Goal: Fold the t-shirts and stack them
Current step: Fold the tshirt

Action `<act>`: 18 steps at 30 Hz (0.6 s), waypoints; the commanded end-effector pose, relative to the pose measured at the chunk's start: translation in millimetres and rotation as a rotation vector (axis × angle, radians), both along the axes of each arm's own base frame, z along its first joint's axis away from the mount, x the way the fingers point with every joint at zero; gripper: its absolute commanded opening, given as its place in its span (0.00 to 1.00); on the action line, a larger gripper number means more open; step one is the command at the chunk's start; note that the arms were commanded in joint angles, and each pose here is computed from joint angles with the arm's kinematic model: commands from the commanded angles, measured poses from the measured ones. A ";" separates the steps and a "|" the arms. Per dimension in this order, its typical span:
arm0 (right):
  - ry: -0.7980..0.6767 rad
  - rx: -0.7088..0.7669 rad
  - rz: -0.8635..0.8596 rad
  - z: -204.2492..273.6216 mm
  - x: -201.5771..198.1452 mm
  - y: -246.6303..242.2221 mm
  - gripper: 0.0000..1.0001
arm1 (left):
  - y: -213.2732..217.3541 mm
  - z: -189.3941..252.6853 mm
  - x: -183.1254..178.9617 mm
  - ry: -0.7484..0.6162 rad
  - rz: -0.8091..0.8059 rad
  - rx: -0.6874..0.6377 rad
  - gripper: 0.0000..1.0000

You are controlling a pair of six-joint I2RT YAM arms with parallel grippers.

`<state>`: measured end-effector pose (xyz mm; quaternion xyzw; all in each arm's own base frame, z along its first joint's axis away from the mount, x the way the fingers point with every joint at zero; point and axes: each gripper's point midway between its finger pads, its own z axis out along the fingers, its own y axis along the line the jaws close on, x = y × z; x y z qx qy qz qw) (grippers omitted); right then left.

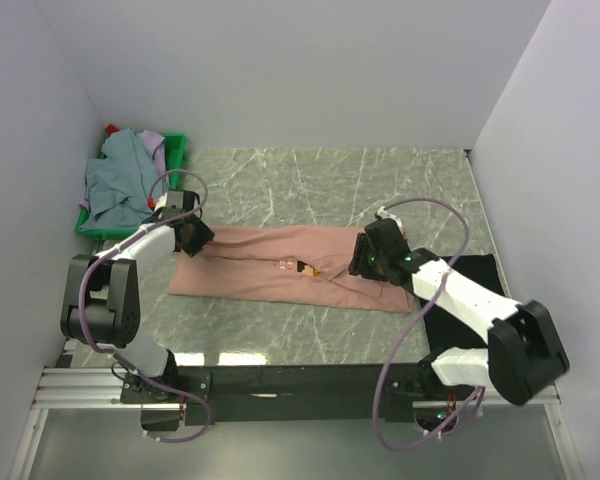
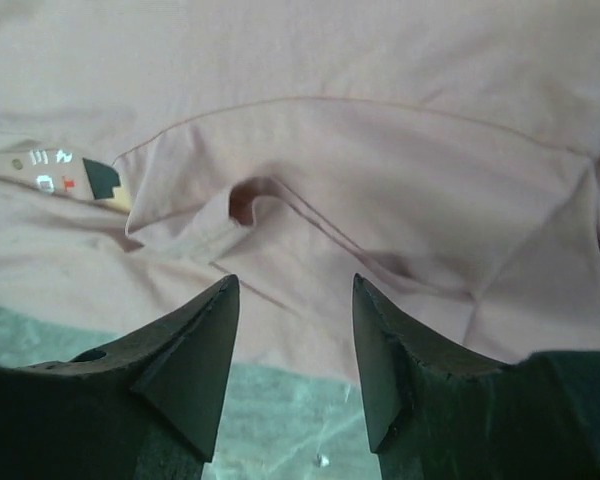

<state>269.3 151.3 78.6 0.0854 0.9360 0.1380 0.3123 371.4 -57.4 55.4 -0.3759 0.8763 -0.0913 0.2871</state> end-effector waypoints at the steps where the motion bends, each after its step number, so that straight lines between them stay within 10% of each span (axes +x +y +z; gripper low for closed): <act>1: -0.104 -0.026 -0.018 17.3 31.6 8.8 0.57 | 5.0 11.2 2.9 -0.045 0.016 -0.025 0.45; 18: -0.111 -0.080 -0.041 -6.3 57.9 46.4 0.48 | 2.5 8.1 3.0 -0.044 -0.010 -0.053 0.42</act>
